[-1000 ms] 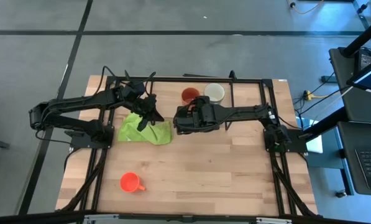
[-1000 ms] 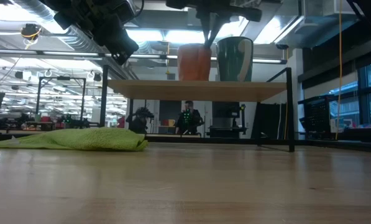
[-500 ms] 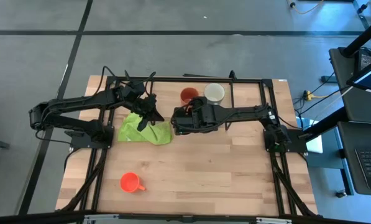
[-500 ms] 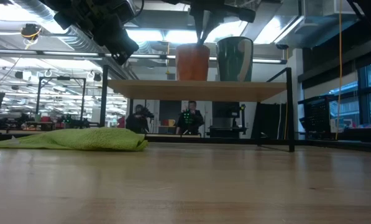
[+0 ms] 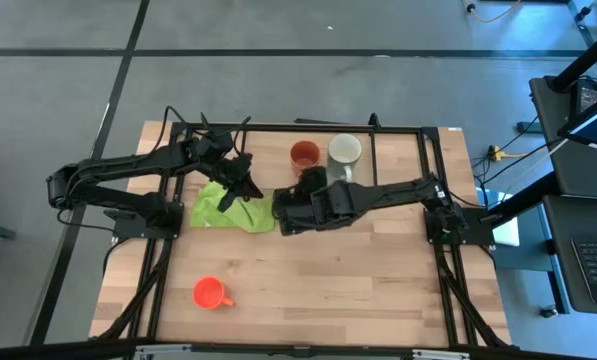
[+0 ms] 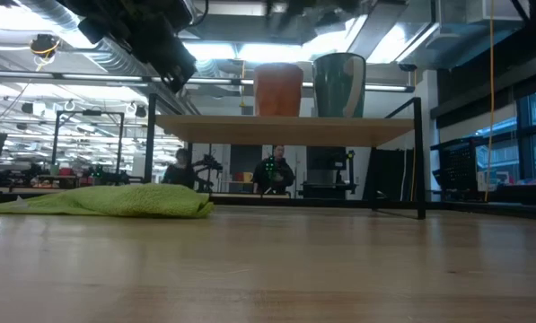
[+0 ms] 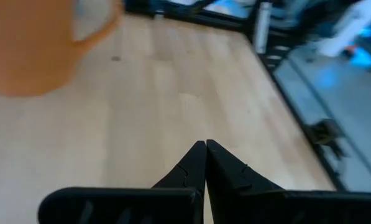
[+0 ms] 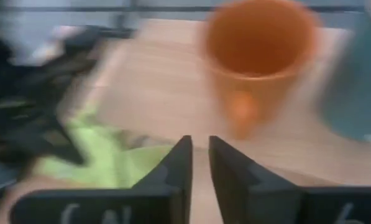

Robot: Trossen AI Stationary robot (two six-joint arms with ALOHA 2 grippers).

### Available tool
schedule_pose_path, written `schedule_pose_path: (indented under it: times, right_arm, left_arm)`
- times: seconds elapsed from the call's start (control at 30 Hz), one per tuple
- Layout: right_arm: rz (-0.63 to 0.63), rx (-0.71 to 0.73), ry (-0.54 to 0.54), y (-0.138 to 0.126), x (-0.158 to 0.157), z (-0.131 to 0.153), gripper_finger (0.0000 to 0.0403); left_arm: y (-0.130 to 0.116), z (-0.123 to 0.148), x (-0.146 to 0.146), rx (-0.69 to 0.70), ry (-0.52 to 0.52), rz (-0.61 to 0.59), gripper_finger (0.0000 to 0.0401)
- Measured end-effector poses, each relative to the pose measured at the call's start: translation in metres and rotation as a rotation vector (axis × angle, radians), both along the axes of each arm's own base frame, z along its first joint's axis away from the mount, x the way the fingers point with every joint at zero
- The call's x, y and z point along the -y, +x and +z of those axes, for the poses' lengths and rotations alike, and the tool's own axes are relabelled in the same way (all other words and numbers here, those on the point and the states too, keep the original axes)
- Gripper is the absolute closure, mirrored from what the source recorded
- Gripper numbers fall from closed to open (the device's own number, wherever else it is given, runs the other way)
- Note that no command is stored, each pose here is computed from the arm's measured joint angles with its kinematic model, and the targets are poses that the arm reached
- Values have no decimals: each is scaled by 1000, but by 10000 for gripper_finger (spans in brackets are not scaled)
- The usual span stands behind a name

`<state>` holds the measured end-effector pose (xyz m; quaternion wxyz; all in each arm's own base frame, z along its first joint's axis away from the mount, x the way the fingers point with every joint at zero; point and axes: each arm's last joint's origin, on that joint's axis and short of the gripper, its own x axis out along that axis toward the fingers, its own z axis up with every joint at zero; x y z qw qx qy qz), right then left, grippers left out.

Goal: Stack small to large cups/mugs on shelf
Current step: Put the orange mug on the shelf

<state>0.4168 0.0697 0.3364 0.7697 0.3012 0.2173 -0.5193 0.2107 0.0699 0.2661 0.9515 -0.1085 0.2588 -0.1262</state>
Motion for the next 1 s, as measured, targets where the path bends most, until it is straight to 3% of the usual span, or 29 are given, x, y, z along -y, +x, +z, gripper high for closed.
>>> schedule_pose_path:
  times: [0.17, 0.3, 0.43, 0.67, 0.8, 1.0]
  right_arm:
    - [233, 167, -50, 16, -35, 25, 304]
    - [358, 284, -98, 21, -58, 45, 280]
    - [380, 333, -133, 20, -69, 53, 275]
    - [397, 341, -127, 16, -80, 53, 275]
    - [411, 343, -124, 14, -86, 53, 275]
    - [436, 353, -117, 10, -98, 54, 275]
  left_arm:
    - [-8, 5, 8, 8, -60, -92, 399]
    - [-18, 17, 17, 70, -26, -129, 396]
    - [-25, 27, 24, 131, 0, -151, 389]
    - [-23, 37, 31, 169, -114, -142, 389]
    - [-21, 36, 37, 102, -220, -68, 395]
    - [-26, 29, 61, -23, -272, -184, 397]
